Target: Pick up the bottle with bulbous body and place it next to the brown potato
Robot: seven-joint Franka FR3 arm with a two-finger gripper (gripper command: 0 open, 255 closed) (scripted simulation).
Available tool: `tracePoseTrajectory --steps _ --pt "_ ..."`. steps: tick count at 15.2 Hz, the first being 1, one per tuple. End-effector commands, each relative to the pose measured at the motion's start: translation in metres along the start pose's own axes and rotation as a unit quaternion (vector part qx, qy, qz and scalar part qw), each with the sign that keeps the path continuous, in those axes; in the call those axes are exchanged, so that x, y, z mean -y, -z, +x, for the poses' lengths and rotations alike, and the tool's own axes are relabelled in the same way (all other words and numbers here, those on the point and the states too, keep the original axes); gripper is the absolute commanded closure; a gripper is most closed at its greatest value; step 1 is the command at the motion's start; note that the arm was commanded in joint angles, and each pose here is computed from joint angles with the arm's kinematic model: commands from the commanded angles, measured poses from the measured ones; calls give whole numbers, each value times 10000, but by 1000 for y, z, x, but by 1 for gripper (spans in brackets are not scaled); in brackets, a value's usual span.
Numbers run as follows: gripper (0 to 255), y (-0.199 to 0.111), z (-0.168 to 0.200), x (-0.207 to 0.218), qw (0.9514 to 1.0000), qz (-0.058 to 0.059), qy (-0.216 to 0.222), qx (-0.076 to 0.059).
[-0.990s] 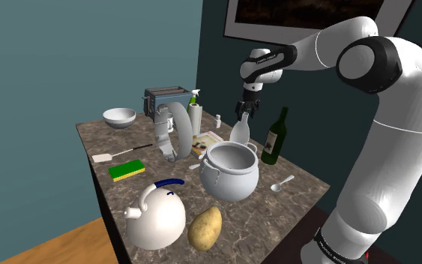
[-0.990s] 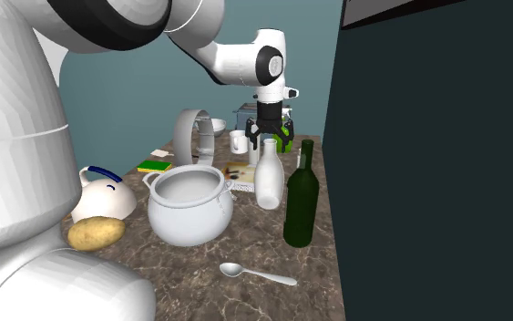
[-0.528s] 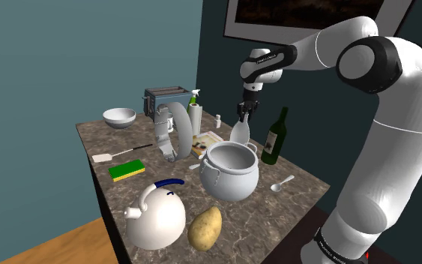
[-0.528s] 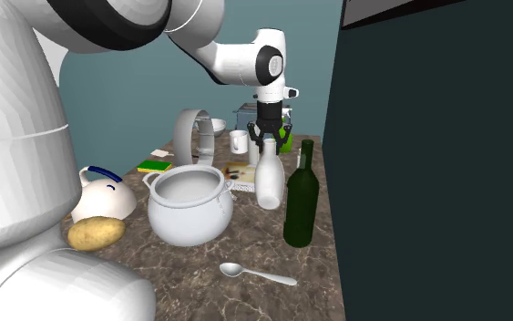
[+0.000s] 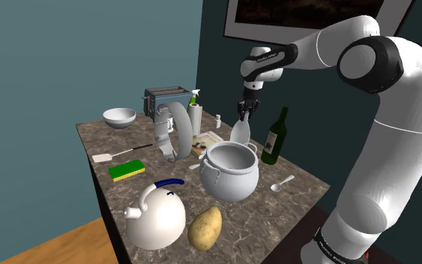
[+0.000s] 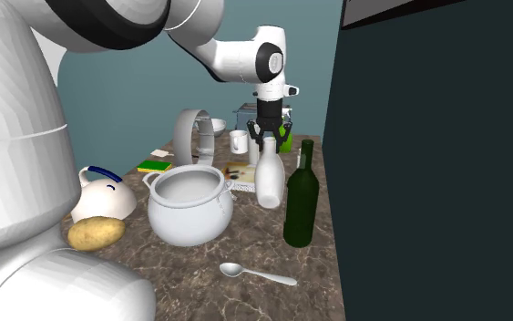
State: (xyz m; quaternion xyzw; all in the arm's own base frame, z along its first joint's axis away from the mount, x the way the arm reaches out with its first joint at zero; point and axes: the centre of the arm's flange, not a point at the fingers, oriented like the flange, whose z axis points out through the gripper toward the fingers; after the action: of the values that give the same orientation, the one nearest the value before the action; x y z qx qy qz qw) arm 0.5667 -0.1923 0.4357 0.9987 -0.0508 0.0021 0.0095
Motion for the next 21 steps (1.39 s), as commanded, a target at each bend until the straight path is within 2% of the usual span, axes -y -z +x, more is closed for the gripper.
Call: tracePoseTrajectory --steps 1,21 --pt "255 9 0 0 10000 -1 0 -1" --pt "255 115 1 -2 10000 0 0 -1"
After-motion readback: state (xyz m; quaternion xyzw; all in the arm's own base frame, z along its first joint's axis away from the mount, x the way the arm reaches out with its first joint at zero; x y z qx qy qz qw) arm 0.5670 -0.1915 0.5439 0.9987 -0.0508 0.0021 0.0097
